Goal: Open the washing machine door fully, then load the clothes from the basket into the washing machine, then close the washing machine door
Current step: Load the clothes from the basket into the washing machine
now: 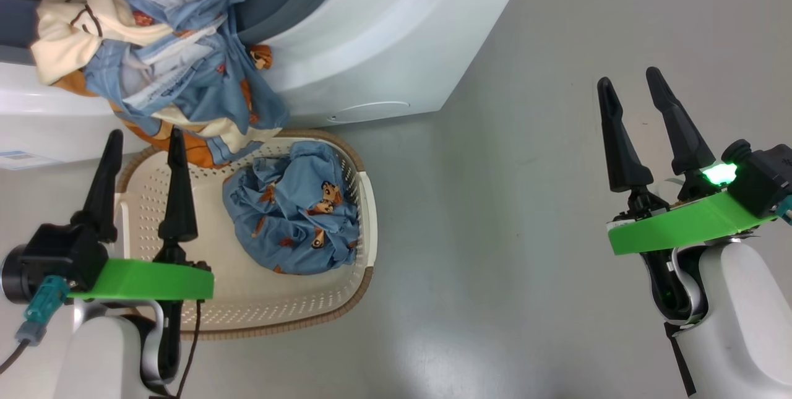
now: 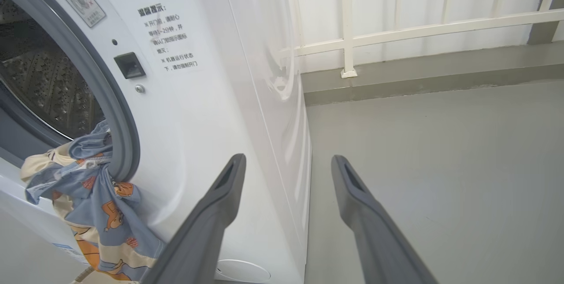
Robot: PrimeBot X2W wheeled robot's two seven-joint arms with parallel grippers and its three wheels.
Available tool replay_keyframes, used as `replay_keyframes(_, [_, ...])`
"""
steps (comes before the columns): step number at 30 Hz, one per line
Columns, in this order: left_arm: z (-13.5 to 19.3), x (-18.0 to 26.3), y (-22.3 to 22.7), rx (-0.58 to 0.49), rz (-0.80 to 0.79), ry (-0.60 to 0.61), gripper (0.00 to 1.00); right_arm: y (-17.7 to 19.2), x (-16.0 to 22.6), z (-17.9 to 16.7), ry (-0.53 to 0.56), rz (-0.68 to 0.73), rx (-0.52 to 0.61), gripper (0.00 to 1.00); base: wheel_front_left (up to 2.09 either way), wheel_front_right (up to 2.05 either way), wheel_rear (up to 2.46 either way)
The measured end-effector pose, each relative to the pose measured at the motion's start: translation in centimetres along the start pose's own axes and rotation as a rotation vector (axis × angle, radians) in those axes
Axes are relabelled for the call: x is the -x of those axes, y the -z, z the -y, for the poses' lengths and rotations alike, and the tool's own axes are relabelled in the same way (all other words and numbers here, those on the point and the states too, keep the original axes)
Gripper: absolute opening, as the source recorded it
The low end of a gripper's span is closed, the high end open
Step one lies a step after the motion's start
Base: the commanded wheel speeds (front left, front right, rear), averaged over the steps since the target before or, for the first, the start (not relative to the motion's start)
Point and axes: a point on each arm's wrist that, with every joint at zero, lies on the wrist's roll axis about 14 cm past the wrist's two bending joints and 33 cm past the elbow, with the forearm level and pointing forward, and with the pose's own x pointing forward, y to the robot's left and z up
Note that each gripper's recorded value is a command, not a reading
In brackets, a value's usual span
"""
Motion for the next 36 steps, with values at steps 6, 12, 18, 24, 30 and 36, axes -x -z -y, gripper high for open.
replay_keyframes(6, [0.1, 0.1, -0.1, 0.003, -0.002, -0.001, 1.0, -0.3, 0.1, -0.1, -0.004, 0.002, 0.004, 1.0, 0.0, 0.0, 0.0])
replay_keyframes(12, [-0.1, 1.1, 3.4, 0.042, -0.116, -0.015, 1.0, -0.5, 0.3, 0.0, 0.001, 0.003, -0.002, 1.0, 0.0, 0.0, 0.0])
replay_keyframes(18, [-0.4, 1.1, 8.0, 0.079, -0.29, -0.014, 1.0, -0.2, 0.4, -0.2, 0.0, -0.003, -0.009, 1.0, 0.0, 0.0, 0.0])
replay_keyframes(24, [-0.9, -0.2, 11.4, 0.082, -0.419, -0.012, 1.0, 0.1, 0.8, 0.2, 0.012, -0.014, -0.004, 1.0, 0.0, 0.0, 0.0])
replay_keyframes(30, [0.4, -2.1, 13.4, 0.119, -0.489, 0.015, 1.0, 0.4, 1.2, 1.3, 0.042, -0.026, 0.006, 1.0, 0.0, 0.0, 0.0])
replay_keyframes(36, [1.7, -3.6, 15.0, 0.126, -0.536, 0.056, 1.0, 0.8, 1.2, 2.3, 0.066, -0.033, 0.017, 1.0, 0.0, 0.0, 0.0])
